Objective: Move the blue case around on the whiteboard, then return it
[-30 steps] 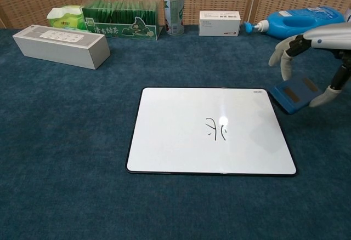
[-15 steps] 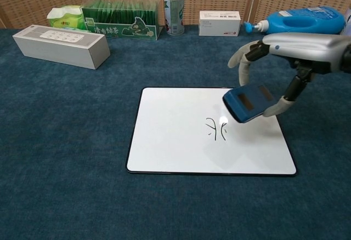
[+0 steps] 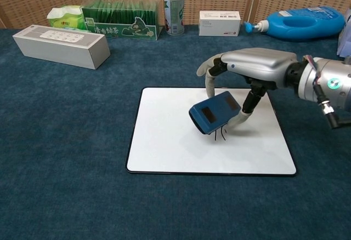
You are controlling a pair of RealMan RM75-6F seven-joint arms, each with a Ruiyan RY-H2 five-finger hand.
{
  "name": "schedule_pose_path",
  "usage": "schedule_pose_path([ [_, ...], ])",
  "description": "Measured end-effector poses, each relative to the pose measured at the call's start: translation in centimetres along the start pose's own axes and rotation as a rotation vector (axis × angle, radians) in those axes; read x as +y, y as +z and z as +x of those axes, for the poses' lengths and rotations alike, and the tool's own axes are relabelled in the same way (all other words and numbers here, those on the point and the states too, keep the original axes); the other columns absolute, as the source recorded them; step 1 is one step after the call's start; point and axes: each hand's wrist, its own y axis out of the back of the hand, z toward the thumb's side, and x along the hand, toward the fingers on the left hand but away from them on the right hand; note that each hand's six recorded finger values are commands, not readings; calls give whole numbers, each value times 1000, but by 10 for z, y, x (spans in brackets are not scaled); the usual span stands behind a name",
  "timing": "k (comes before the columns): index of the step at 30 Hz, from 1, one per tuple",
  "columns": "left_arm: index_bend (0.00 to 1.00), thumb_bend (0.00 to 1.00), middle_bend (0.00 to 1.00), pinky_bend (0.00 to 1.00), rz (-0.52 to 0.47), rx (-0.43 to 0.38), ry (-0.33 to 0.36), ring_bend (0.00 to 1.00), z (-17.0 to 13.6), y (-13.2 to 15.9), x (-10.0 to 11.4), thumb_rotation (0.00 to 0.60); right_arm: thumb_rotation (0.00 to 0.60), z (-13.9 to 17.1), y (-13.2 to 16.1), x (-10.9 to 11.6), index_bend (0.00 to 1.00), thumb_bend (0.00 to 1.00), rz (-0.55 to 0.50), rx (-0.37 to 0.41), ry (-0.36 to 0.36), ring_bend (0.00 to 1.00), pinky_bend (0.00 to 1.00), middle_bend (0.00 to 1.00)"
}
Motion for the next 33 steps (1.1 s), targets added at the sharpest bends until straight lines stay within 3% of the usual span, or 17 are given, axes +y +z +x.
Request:
schedule_pose_path([
  [17,230,332,193,0,6,-8,0,84,2,4,0,600,600,-15,8,-26,647,0,94,14,77,0,0,159],
  [33,229,333,193,0,7,-24,-6,78,3,7,-2,600,600,7,-34,-17,633,0,151,-86,109,0,0,157],
])
